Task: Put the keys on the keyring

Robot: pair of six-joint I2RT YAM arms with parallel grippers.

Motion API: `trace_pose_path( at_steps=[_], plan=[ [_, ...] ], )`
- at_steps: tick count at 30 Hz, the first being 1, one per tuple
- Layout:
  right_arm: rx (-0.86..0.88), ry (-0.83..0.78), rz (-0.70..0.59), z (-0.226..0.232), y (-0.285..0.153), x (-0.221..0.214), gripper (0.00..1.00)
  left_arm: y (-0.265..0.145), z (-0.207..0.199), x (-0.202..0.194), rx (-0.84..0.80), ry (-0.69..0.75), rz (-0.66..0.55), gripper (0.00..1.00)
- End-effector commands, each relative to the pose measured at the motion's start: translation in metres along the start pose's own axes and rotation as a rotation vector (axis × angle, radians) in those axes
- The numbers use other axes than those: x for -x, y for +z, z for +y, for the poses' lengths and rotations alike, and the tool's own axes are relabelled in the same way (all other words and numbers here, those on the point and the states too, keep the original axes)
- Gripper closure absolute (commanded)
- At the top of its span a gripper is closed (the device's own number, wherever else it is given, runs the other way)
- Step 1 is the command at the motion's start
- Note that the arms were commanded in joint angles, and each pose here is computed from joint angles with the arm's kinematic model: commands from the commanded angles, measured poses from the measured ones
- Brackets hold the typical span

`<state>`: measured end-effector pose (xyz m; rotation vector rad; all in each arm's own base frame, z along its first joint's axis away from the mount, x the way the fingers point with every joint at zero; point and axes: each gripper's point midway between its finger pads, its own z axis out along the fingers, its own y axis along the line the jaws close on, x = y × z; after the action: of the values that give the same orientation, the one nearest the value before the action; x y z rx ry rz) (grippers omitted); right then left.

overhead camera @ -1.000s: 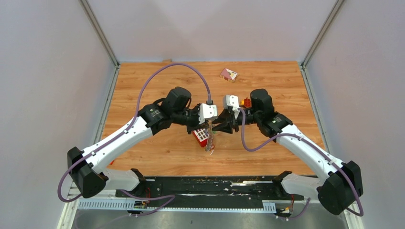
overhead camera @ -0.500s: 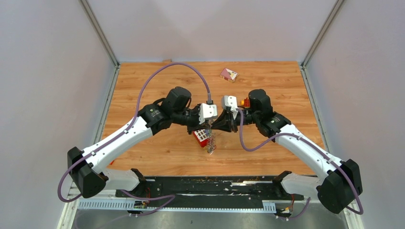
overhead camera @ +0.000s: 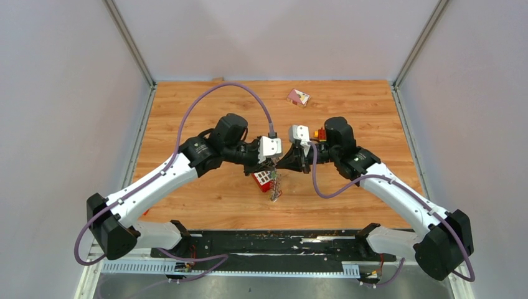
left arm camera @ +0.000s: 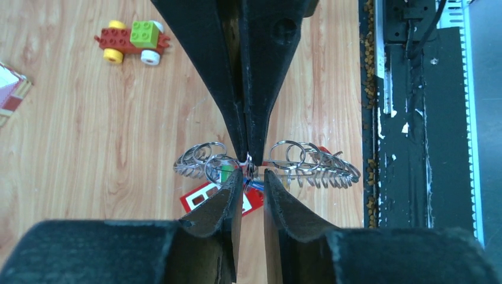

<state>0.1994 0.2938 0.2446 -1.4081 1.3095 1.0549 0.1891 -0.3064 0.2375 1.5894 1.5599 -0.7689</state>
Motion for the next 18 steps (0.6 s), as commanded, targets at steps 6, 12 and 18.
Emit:
trace_pose_path(
  at_steps=[6, 12, 18],
  plan=[
    [0.013, -0.098, -0.120, 0.006, -0.021, 0.060, 1.00, -0.031, 0.003, 0.034, -0.017, 0.170, -0.227, 0.54],
    [0.036, -0.098, -0.142, 0.012, -0.024, 0.067, 1.00, -0.020, 0.007, 0.038, -0.031, 0.190, -0.263, 0.54],
    [0.036, -0.098, -0.144, 0.012, -0.025, 0.067, 1.00, -0.011, 0.005, 0.036, -0.073, 0.165, -0.273, 0.63]
  ],
)
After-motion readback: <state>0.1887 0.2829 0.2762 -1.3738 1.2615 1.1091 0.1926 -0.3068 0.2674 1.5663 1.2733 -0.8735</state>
